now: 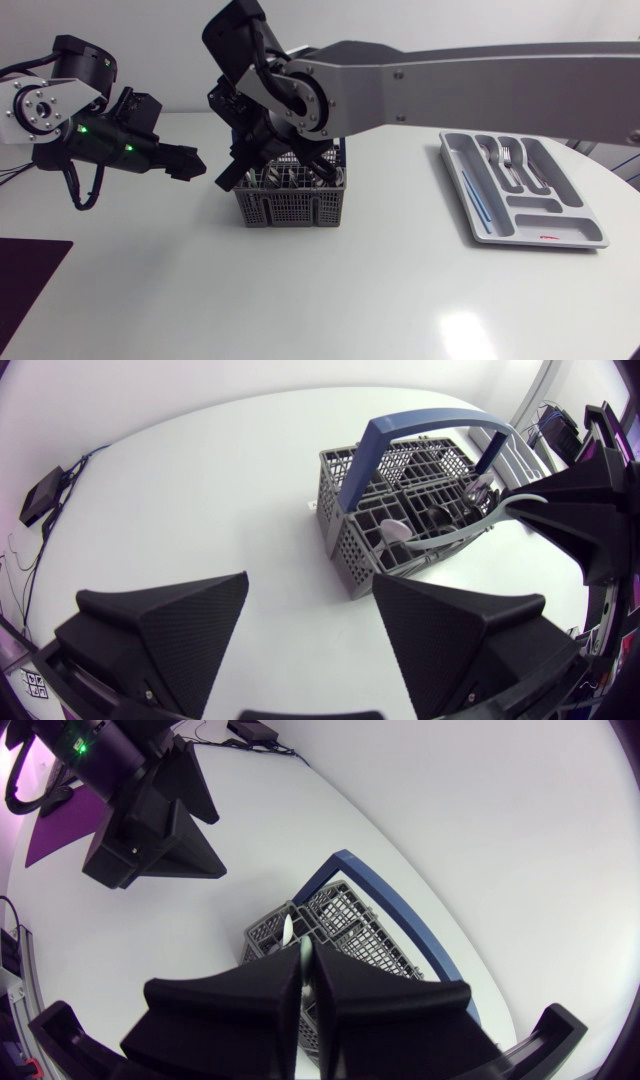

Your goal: Unload the cutlery basket into the drawer organizer.

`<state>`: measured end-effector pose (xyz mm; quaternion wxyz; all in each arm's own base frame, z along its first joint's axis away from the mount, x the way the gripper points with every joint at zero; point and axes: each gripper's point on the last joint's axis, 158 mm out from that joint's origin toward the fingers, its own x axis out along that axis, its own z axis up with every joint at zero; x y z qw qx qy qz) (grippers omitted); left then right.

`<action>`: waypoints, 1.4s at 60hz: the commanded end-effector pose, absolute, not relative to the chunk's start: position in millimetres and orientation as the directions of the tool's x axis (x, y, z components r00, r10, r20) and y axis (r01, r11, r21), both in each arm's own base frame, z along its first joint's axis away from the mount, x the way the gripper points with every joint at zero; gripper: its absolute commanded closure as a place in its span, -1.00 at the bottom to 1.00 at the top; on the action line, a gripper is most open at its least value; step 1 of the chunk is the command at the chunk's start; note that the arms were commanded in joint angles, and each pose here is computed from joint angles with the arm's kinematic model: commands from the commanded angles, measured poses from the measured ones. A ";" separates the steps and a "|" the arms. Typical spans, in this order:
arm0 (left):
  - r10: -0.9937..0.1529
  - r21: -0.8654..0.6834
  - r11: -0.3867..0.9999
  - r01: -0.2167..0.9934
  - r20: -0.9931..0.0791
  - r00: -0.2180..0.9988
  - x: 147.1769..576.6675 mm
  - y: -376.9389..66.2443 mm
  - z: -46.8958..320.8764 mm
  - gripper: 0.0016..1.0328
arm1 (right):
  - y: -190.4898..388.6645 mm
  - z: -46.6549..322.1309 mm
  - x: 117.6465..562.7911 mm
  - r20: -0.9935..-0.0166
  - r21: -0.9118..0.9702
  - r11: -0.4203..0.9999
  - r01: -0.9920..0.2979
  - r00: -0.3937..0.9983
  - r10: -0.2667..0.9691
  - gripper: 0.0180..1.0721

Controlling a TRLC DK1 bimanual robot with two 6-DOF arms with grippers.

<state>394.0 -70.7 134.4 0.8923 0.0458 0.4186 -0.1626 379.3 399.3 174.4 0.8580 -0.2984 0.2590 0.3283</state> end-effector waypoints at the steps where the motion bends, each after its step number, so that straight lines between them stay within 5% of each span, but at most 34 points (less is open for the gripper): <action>1: -0.268 -0.044 0.932 0.360 -0.753 0.601 386.0 -75.1 133.9 -0.69 | 396.2 175.8 366.3 -0.648 -0.348 0.583 -0.734 0.637 0.416 0.89; 41: -0.283 -0.007 0.921 0.389 -0.697 0.659 378.9 -80.4 155.1 -0.69 | 353.3 224.2 322.6 -0.604 -0.387 0.533 -0.752 0.644 0.470 0.88; 84: -0.352 0.002 0.877 0.481 -0.679 0.644 365.4 -117.6 164.1 -0.69 | 165.4 217.9 294.6 -0.746 -0.489 0.413 -0.769 0.614 0.259 0.88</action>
